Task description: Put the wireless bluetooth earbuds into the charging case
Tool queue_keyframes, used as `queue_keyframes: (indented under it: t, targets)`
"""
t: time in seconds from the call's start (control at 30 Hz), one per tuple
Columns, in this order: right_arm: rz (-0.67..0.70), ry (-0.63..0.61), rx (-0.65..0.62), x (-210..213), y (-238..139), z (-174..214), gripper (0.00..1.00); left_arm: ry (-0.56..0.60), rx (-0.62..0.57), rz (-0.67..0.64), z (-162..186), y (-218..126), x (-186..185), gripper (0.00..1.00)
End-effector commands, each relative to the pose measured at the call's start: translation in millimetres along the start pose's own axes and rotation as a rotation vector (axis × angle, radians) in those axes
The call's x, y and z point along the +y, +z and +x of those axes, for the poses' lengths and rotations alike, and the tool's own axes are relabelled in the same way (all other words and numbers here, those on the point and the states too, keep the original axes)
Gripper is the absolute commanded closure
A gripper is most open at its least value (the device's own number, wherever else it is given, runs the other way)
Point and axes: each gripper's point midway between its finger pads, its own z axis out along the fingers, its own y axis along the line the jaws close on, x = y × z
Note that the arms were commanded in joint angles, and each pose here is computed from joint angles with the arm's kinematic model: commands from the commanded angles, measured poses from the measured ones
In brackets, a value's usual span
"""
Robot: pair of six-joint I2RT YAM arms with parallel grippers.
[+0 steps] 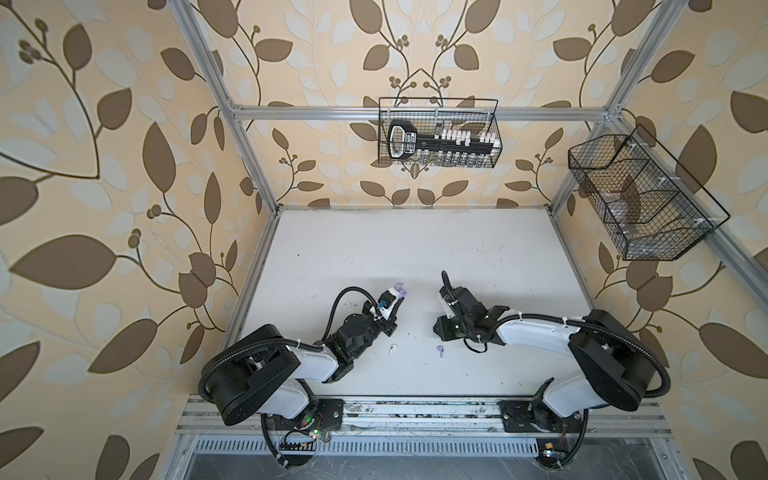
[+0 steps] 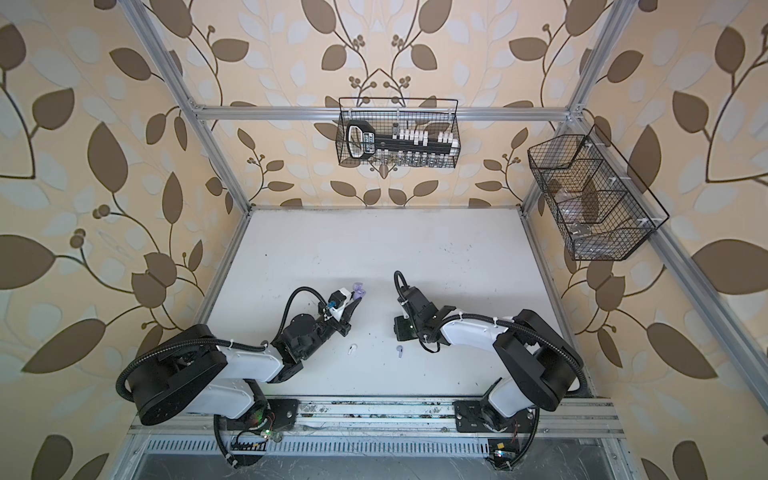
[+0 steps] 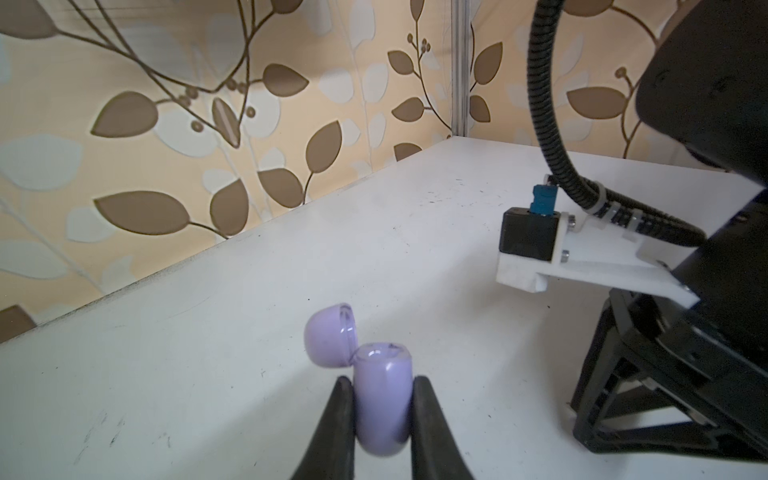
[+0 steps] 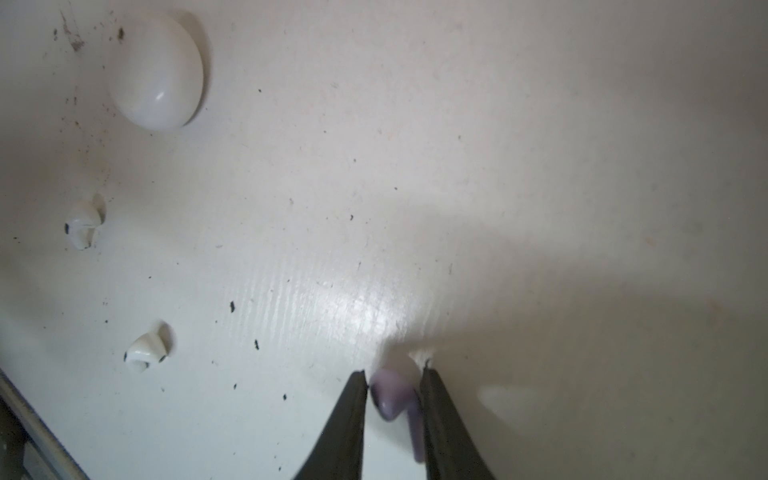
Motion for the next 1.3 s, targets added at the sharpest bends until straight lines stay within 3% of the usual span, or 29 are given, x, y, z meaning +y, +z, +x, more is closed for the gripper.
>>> queue_keyframes:
  t: [0.0, 0.5, 1.27]
  targets:
    - [0.080, -0.058, 0.072, -10, 6, 15, 0.74, -0.012, -0.073, -0.001, -22, -1, 3, 1.00]
    - [0.147, -0.162, 0.136, -16, 3, 28, 0.68, -0.013, -0.069, 0.004, -21, 0, 2, 1.00]
    - [0.221, -0.285, 0.215, -10, 7, 34, 0.77, -0.016, -0.070, 0.002, -22, 0, 3, 1.00]
